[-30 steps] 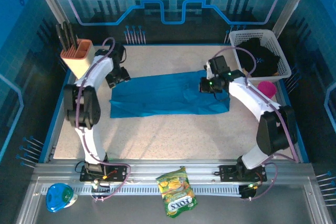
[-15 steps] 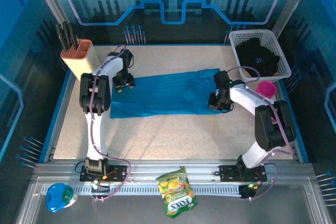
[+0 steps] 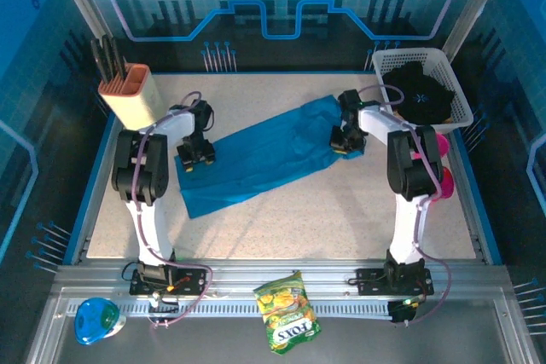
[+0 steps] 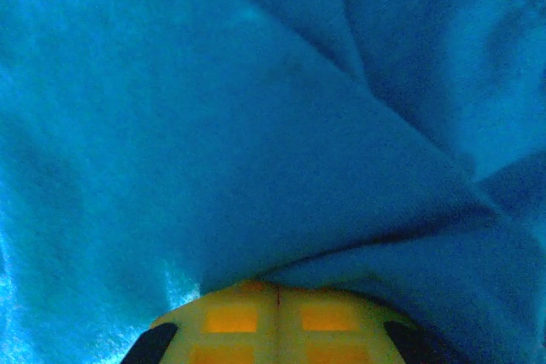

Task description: Fold and stack the t-shirts

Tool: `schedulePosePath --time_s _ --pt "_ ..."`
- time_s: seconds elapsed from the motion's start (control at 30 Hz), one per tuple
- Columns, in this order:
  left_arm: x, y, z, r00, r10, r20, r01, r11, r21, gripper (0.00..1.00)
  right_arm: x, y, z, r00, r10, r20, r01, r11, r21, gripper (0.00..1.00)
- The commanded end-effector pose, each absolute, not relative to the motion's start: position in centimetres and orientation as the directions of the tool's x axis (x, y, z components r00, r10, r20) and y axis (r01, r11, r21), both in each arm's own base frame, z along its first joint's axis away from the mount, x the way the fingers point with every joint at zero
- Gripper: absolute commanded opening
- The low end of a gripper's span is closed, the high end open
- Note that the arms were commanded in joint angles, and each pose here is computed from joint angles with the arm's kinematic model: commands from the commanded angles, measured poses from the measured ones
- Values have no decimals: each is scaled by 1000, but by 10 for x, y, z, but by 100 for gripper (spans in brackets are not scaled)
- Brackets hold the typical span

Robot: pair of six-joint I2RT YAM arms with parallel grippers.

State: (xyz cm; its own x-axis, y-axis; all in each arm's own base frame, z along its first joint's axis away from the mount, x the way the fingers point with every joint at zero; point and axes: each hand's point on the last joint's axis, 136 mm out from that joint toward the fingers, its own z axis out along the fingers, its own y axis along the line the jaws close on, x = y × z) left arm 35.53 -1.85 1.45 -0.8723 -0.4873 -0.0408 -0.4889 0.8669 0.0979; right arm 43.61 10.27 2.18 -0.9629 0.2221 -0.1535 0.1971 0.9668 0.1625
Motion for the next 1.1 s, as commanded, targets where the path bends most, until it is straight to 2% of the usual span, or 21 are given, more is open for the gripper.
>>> schedulePosePath --time_s 0.0,0.23,0.4,0.7,1.07 --pt "313 -33 7 -869 -493 33 -487 866 113 55 456 107 19 -984 130 -118 109 978 176 0" --pt "261 -64 14 -871 -490 30 -488 871 50 56 512 125 16 -988 -59 -144 -90 973 215 0" --pt "230 -98 14 -877 -479 30 -480 877 -11 56 543 145 17 -974 -112 -198 -167 943 288 1" --pt "199 -172 8 -879 -475 43 -476 868 -142 56 582 170 25 -943 -58 -327 -190 903 387 13" --pt "197 -241 22 -902 -428 56 -424 855 -299 57 612 186 61 -901 42 -433 -188 860 474 16"
